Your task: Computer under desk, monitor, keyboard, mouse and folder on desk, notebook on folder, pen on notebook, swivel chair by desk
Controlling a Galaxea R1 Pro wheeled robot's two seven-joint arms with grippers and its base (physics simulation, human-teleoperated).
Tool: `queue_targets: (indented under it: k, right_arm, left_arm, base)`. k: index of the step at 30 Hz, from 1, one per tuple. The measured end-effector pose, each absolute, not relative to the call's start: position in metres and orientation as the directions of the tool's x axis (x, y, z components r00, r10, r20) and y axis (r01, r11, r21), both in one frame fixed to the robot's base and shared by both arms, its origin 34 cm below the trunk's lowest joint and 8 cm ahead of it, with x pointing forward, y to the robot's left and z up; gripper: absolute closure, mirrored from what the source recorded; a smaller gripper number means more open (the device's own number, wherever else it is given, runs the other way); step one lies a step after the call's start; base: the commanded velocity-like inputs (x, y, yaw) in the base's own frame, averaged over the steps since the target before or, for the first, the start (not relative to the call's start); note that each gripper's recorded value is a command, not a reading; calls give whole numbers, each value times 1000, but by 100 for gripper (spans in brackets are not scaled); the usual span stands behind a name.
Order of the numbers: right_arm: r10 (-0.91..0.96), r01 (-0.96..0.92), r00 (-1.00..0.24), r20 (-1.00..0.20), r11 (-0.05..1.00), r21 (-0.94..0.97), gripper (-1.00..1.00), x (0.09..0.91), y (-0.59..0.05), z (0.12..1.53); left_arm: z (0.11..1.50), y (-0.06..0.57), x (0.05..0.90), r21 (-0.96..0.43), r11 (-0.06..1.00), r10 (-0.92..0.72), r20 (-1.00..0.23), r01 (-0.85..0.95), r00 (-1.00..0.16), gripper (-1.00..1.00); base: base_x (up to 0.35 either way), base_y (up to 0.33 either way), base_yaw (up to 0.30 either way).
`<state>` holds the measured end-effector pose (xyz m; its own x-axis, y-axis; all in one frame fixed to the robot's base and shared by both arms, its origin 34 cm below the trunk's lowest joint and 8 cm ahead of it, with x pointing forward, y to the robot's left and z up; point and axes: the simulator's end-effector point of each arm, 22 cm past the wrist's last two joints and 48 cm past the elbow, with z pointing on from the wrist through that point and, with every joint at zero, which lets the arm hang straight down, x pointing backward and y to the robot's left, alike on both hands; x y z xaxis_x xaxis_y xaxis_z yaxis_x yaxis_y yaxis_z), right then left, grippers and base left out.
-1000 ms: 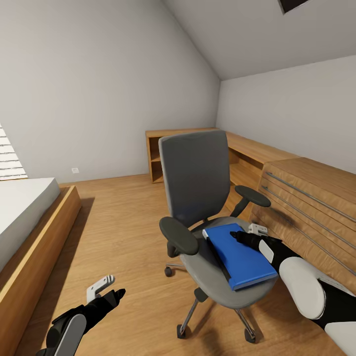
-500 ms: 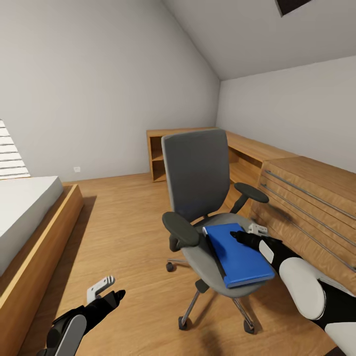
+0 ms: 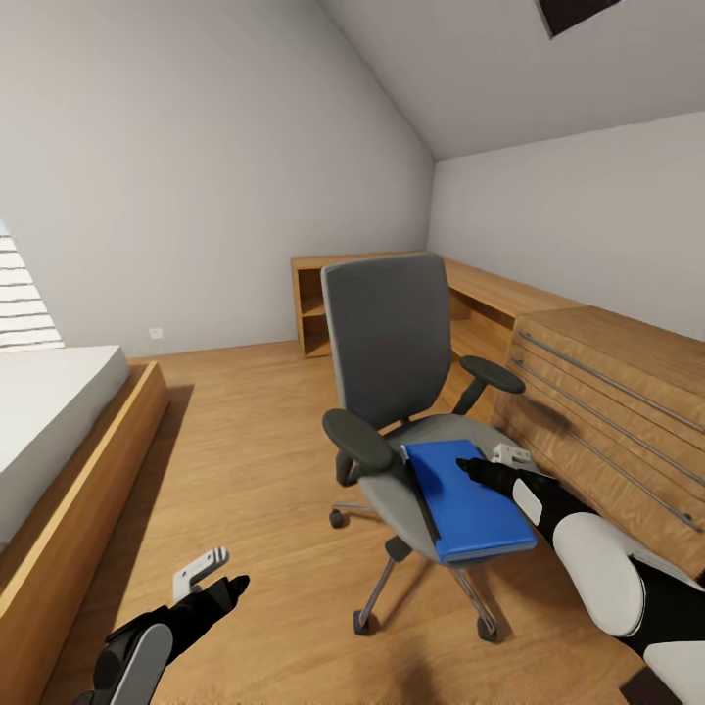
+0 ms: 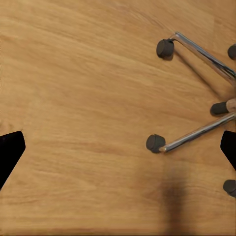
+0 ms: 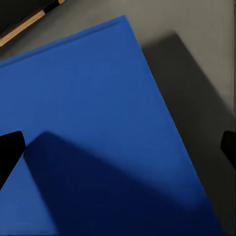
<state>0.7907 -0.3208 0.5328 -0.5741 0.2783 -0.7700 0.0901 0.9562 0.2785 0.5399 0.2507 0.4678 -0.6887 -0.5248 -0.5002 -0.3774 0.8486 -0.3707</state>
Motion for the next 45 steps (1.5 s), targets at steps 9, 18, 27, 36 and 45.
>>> queue_targets:
  k: [9, 18, 27, 36, 45]
  right_arm:
    - [277, 90, -574, -770, 957, 277, -100, 791, -321, 533]
    - [278, 91, -574, -770, 957, 277, -100, 791, -321, 533]
    - [279, 90, -575, -769, 956, 279, -100, 790, -321, 532]
    - [277, 90, -575, -770, 957, 276, -100, 790, -321, 532]
    - [278, 90, -575, -769, 956, 279, -100, 790, -320, 532]
  left_arm:
    - [464, 249, 538, -367, 850, -523, -493, -378, -695, -100]
    - [463, 249, 538, -367, 850, -523, -492, -378, -696, -100]
    - [463, 249, 538, -367, 850, -523, -492, -379, -697, -100]
    - [463, 249, 538, -367, 850, -523, -492, -379, -697, -100]
    - [463, 249, 537, -366, 850, -523, -491, -379, -697, -100]
  base:
    - [-13, 0, 0]
    - [0, 0, 0]
    - [-144, 0, 0]
    - [-8, 0, 0]
    - [-5, 0, 0]
